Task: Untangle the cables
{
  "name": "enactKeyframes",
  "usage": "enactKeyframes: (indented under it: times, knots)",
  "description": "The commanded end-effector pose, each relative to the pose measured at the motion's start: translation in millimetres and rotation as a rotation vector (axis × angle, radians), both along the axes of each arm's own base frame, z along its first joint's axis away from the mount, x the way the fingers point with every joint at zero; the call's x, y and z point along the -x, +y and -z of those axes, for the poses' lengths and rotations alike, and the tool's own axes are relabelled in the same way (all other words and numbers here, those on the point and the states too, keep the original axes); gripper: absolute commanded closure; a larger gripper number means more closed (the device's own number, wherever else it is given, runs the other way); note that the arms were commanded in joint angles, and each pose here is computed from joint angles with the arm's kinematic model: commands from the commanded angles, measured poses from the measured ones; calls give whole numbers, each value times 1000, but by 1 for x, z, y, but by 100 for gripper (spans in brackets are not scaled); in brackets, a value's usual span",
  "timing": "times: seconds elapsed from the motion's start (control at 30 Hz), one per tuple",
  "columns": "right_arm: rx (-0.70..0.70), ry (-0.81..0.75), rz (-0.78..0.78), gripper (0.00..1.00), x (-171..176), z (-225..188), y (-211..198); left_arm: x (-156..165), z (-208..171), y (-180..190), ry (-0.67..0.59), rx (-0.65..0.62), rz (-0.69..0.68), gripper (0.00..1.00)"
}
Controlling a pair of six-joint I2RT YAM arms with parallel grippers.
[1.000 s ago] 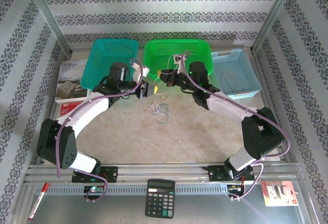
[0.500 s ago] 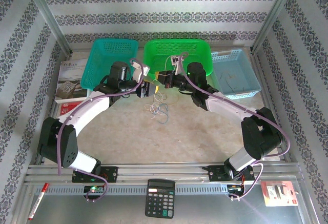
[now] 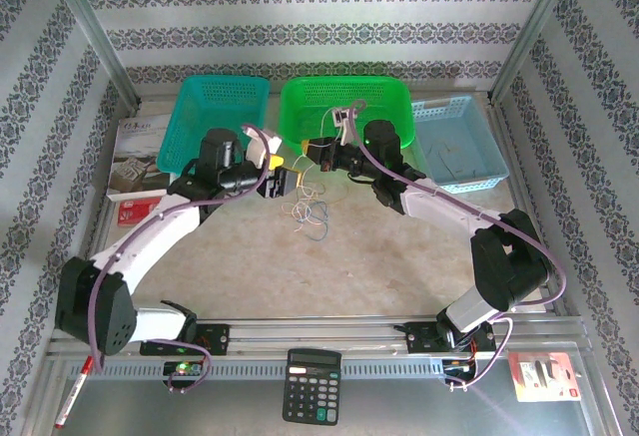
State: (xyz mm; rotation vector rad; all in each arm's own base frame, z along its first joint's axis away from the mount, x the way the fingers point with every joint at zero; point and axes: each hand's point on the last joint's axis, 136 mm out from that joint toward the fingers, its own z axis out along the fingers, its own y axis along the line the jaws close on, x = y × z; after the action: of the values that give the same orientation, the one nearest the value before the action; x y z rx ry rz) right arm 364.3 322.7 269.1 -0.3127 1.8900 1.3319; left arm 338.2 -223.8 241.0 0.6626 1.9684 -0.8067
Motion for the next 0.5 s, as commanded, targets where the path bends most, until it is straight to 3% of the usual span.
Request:
enactKeyframes:
  times: [0.0, 0.47]
  knots:
    - [-28, -70, -36, 100, 6, -30, 2, 0, -9, -2, -119, -39, 32, 24]
    - [-39, -73, -84, 100, 16, -37, 14, -13, -14, -24, -89, 43, 111, 20]
